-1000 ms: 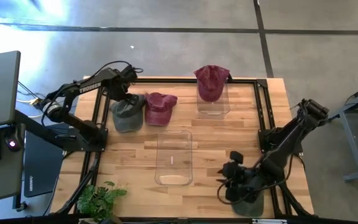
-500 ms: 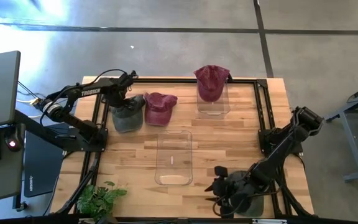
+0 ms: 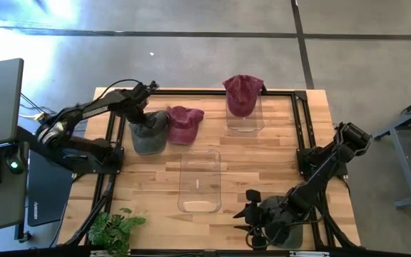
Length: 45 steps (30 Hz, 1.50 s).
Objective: Pick & Place hat
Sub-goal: Put the top black cap into the bottom transparent bin
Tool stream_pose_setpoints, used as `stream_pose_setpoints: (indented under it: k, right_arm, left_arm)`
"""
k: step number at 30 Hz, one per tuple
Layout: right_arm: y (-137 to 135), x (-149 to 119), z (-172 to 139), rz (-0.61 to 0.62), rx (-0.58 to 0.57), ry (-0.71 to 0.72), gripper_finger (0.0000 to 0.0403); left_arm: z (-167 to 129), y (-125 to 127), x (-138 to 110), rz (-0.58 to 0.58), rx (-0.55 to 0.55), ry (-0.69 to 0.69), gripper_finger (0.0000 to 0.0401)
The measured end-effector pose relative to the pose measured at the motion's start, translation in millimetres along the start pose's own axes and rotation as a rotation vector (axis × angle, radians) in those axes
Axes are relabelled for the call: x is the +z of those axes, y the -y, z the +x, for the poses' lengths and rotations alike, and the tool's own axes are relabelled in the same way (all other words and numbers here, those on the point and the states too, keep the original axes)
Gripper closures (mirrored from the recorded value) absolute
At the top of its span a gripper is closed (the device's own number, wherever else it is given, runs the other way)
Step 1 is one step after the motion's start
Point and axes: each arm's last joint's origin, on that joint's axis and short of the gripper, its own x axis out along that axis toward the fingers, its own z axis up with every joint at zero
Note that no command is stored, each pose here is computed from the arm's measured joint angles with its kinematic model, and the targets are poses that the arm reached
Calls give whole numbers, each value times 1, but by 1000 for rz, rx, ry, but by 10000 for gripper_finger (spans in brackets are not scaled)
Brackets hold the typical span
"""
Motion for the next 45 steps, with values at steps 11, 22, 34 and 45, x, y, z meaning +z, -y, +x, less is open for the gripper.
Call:
stream_pose_setpoints:
  k: [11,22,34,45]
  right_arm:
    - [2,1,0,-17,-57,39,263]
    - [34,39,20,-126,-178,205,243]
    - [106,106,37,-158,-372,409,154]
    - [155,152,30,-140,-464,405,153]
  left_arm:
    - [-105,3,-64,129,-332,518,400]
    - [-149,-20,-129,240,-673,847,401]
    - [-90,25,-120,331,-1023,1007,401]
    - [-72,67,-135,436,-970,1113,401]
